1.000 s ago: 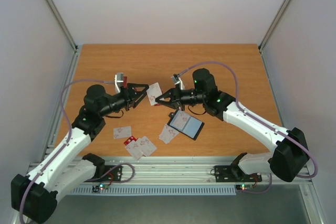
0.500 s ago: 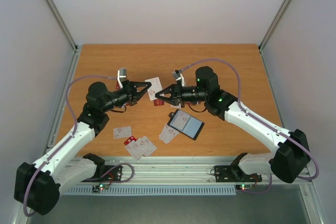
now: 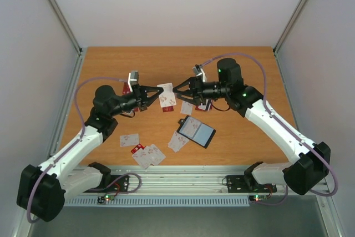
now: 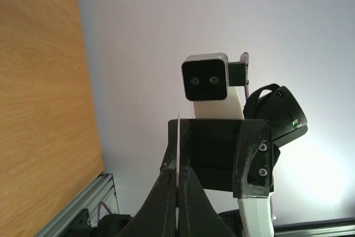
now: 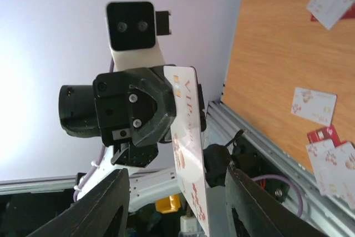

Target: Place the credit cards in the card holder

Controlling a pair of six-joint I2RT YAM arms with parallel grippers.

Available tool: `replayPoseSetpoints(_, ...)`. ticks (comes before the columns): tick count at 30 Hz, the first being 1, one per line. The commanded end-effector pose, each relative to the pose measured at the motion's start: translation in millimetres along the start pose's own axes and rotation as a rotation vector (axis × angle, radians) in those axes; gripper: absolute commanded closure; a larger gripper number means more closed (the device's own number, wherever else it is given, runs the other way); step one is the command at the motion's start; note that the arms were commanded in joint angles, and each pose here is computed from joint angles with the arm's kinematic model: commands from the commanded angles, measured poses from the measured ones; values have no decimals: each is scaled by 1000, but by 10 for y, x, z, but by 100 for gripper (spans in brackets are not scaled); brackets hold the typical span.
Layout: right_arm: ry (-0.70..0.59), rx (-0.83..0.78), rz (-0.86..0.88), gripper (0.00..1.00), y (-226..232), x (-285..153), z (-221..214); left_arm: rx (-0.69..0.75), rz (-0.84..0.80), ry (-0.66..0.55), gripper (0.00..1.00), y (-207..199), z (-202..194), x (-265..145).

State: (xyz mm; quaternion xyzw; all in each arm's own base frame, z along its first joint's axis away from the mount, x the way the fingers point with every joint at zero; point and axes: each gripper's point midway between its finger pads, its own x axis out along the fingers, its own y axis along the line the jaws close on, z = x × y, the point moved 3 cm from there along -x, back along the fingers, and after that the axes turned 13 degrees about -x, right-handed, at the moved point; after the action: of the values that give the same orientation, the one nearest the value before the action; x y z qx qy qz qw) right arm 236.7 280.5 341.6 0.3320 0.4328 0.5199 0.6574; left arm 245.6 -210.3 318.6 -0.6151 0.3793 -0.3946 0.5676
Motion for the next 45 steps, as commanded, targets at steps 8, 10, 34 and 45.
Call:
replayPoseSetpoints(8, 127, -18, 81, 59, 193, -64, -85, 70, -91, 153, 100, -296, -105, 169)
replayPoseSetpoints(10, 131, -18, 75, 60, 187, -69, -88, 68, -105, 165, 100, -315, -114, 186)
replayPoseSetpoints(34, 107, 16, 23, 85, 26, -143, -51, 47, -87, 270, 100, -230, -175, 365)
replayPoseSetpoints(45, 82, 8, 20, 99, 73, -247, -73, 49, -56, 303, 94, -176, -225, 476)
